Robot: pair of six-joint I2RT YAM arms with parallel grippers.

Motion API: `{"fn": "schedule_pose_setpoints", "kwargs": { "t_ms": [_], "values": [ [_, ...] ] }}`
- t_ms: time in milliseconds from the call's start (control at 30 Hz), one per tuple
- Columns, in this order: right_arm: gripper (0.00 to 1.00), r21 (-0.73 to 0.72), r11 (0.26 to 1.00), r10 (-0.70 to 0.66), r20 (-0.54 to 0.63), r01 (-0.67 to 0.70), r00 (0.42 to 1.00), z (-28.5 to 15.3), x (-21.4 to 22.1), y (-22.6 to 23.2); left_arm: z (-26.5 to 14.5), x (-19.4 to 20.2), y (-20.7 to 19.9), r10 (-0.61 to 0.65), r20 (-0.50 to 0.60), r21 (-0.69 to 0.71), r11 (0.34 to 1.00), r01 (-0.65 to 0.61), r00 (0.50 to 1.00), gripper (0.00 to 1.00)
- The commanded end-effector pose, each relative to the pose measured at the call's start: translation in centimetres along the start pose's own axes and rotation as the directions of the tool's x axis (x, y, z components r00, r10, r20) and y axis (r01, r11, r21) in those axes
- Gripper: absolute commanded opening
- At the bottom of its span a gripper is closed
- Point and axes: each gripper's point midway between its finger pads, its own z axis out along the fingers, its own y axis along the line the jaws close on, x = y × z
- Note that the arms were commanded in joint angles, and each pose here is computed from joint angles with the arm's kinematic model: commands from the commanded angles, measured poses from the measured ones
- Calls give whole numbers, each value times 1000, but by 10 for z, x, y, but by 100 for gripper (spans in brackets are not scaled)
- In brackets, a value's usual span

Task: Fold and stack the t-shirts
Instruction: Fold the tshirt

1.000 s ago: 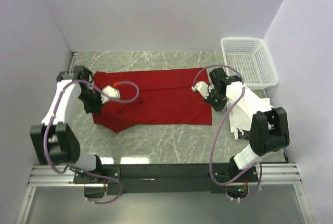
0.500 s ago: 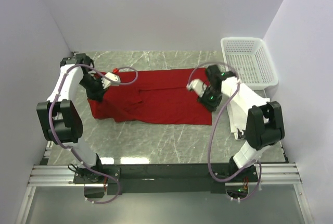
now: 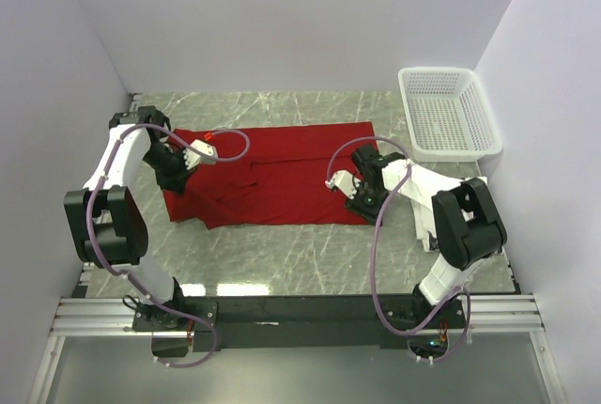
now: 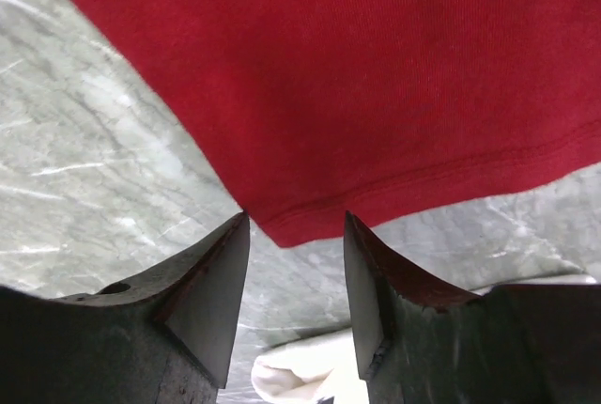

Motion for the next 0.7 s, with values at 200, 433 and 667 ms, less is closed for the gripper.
{"fn": "schedule_pose_setpoints", "kwargs": {
  "t_ms": [200, 433, 667],
  "values": [
    [48, 39, 999, 5, -27, -4, 1000, 19, 0, -2, -2, 0, -3, -2, 14, -8, 1000, 2, 1000, 0],
    [36, 79, 997, 0, -92, 7, 996, 31, 18, 0, 0, -2, -6, -22, 32, 9, 1000, 22, 999, 0],
    [0, 67, 998, -8, -70, 13, 998, 10, 17, 5, -5, -4, -26, -27, 53, 33, 999, 25, 998, 0]
  ]
}}
